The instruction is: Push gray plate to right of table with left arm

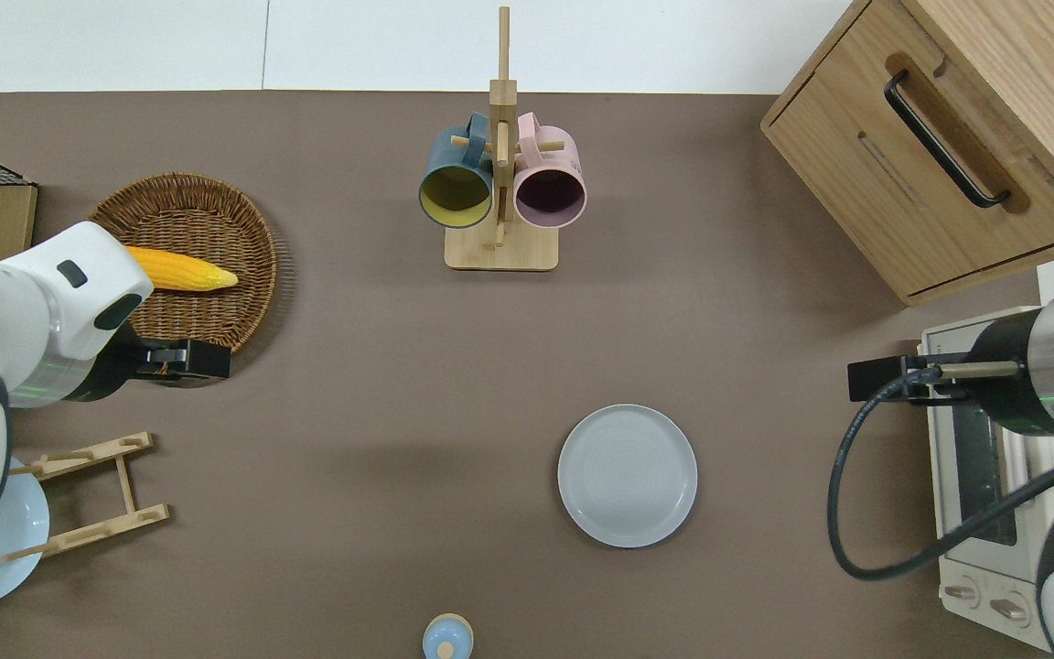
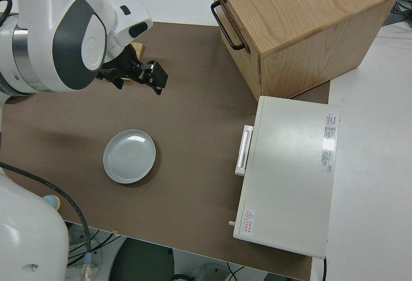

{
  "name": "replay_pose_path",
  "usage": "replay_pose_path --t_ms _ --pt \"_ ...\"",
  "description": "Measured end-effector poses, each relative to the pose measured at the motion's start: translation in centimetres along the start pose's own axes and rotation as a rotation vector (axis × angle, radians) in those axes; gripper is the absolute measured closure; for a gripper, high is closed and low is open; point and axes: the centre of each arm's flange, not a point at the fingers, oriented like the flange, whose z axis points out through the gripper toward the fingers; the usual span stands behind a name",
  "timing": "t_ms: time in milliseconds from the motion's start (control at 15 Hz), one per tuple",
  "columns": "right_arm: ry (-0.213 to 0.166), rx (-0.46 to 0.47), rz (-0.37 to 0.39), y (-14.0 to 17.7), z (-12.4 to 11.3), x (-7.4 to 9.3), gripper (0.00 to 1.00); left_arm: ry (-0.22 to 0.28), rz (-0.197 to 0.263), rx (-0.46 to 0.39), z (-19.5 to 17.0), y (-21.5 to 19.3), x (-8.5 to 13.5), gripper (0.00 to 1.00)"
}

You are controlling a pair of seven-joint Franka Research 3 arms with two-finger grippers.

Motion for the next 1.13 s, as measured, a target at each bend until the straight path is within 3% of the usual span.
replay_pose_path --t_ms 267,1133 --pt "0.000 0.000 0.000 0.0 0.0 0.0 0.00 0.025 0.018 0.005 -4.0 -0.2 -0.3 0.00" --pt "0.000 0.000 0.000 0.0 0.0 0.0 0.00 0.049 -0.014 0.006 -5.6 -2.5 -0.2 0.00"
